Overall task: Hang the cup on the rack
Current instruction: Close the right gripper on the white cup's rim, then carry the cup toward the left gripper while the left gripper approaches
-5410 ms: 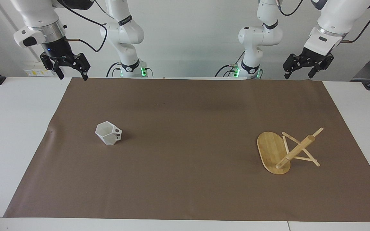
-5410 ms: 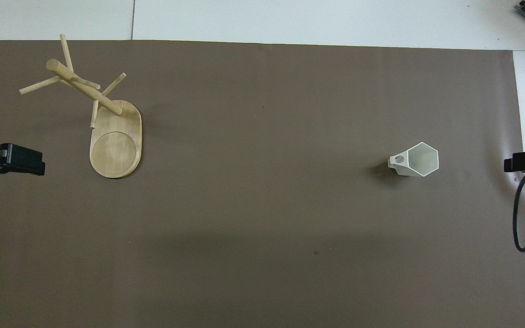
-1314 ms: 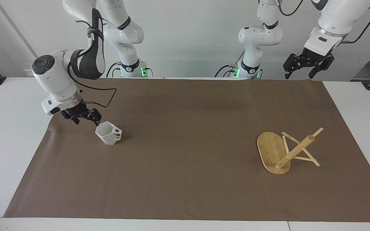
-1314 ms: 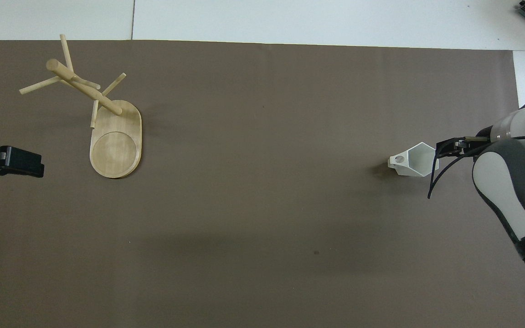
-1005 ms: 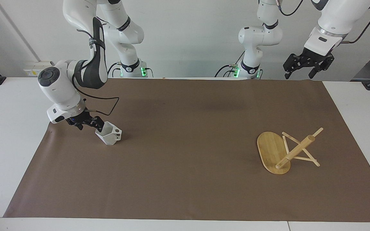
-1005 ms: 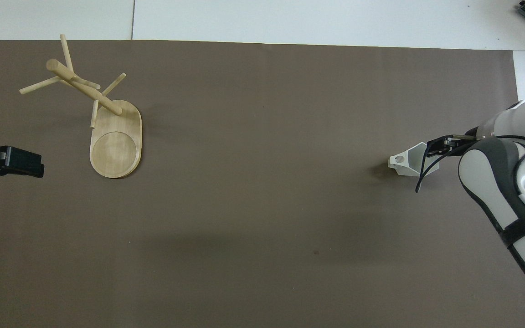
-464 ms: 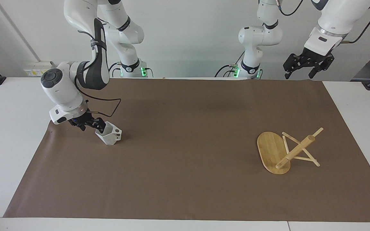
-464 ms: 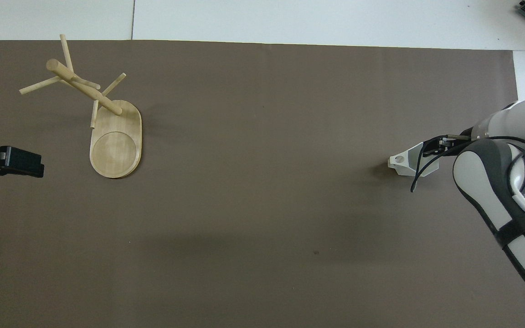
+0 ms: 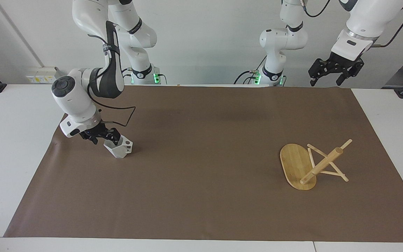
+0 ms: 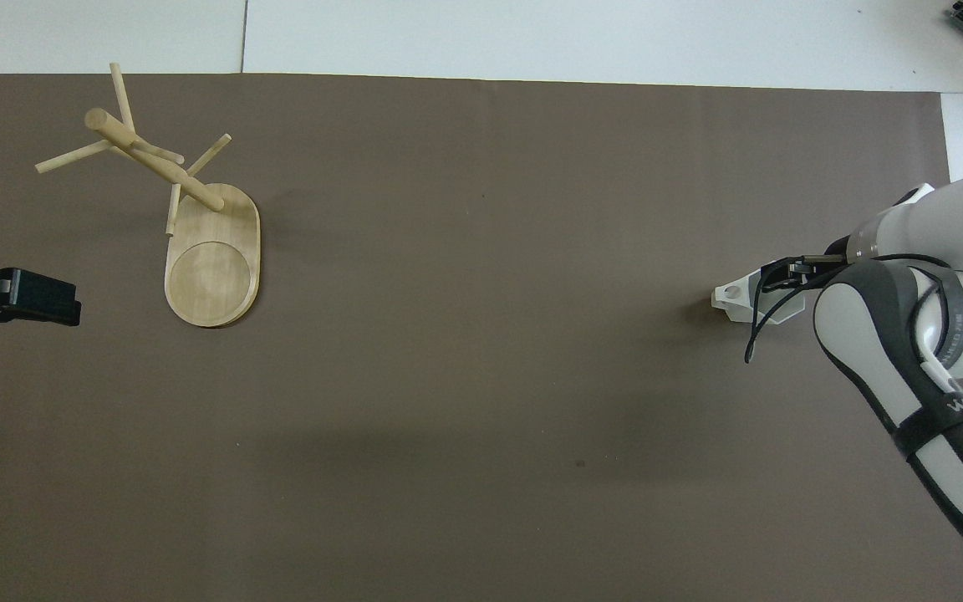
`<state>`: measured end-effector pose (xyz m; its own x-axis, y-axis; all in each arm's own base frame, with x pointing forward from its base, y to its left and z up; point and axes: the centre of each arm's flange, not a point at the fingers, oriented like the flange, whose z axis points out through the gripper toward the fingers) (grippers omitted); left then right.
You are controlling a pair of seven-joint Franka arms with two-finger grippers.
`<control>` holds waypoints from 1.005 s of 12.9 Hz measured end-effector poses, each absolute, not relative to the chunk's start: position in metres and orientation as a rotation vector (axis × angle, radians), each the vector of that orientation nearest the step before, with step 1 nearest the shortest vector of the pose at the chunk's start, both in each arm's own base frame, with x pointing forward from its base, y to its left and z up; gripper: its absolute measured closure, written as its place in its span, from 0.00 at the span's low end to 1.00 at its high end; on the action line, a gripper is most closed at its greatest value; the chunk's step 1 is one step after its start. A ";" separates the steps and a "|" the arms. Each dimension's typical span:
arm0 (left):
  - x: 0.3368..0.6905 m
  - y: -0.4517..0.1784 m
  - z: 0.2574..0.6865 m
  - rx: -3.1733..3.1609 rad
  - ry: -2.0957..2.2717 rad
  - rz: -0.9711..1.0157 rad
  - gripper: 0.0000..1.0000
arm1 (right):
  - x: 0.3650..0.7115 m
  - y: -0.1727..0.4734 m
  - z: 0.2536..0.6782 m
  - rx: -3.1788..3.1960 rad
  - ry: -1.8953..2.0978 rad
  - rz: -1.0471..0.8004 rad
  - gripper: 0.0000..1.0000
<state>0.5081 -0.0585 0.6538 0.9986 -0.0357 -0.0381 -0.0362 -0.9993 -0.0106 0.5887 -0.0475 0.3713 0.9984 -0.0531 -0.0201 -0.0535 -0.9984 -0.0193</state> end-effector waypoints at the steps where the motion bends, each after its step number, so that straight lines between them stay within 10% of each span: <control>1: 0.508 -0.059 0.654 -3.129 0.056 0.059 0.00 | 0.588 -0.048 0.371 -3.120 0.080 0.033 0.08; 4: 0.508 -0.059 0.654 -3.129 0.057 0.059 0.00 | 0.588 -0.049 0.370 -3.121 0.081 0.029 0.19; 10: 0.508 -0.060 0.654 -3.129 0.061 0.059 0.00 | 0.589 -0.052 0.371 -3.122 0.088 0.008 0.75; 13: 0.508 -0.061 0.654 -3.129 0.065 0.060 0.00 | 0.589 -0.052 0.371 -3.122 0.089 0.008 0.77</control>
